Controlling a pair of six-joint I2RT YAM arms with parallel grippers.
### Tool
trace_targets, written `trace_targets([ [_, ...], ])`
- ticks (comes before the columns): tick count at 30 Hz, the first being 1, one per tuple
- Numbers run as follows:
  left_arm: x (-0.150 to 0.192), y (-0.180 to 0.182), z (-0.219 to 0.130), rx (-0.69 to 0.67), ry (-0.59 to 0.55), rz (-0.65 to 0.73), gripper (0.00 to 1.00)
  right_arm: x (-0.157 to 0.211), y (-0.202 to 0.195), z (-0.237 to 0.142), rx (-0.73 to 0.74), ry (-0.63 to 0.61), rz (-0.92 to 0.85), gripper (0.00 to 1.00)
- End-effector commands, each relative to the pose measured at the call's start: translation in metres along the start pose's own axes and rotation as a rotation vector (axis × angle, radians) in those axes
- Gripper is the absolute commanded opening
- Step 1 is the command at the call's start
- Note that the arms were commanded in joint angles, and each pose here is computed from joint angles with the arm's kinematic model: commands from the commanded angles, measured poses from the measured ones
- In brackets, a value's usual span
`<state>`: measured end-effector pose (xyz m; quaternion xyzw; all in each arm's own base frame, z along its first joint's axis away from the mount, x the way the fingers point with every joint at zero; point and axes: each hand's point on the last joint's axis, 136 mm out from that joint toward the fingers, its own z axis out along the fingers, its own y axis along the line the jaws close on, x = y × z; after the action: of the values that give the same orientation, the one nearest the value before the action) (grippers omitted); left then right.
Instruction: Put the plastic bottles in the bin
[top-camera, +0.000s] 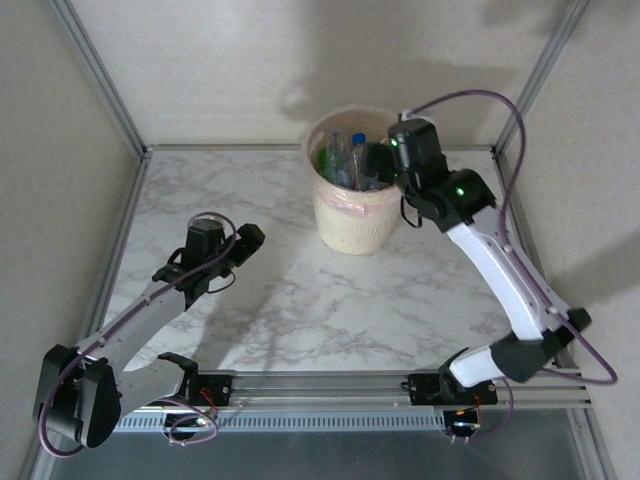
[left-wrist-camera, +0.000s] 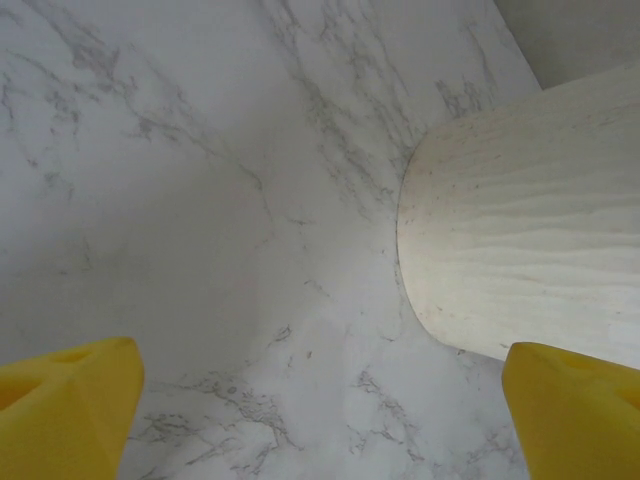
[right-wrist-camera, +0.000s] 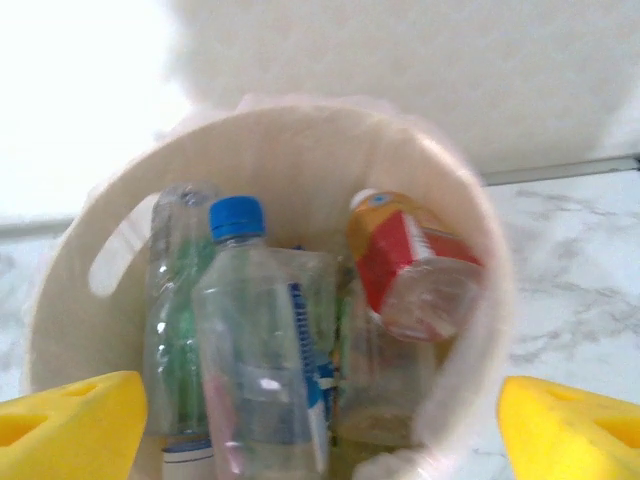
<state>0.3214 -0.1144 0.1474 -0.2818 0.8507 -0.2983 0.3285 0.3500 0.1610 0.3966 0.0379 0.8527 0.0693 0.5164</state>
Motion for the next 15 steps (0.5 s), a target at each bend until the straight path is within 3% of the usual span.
trace_targets([
  [1, -0.036, -0.023, -0.013, 0.022, -0.096, 0.062, 0.94, 0.011, -0.052, -0.019, 0.169, -0.079, 0.095, 0.98],
  [4, -0.077, -0.032, -0.031, -0.025, -0.259, 0.14, 0.99, 0.05, -0.087, -0.022, 0.247, -0.134, 0.136, 0.99],
  [7, -0.123, -0.012, -0.059, -0.222, -0.514, 0.181, 0.99, 0.083, -0.102, -0.02, 0.215, -0.194, 0.067, 0.99],
  [10, -0.15, 0.017, -0.077, -0.381, -0.738, 0.204, 1.0, 0.121, -0.15, -0.023, 0.379, -0.303, 0.166, 0.99],
  [13, -0.151, 0.05, -0.06, -0.492, -0.795, 0.328, 1.0, 0.143, -0.168, -0.016, 0.422, -0.399, 0.135, 0.99],
  [15, -0.159, 0.08, -0.054, -0.606, -0.818, 0.324, 1.0, 0.154, -0.185, -0.008, 0.491, -0.43, 0.135, 0.99],
])
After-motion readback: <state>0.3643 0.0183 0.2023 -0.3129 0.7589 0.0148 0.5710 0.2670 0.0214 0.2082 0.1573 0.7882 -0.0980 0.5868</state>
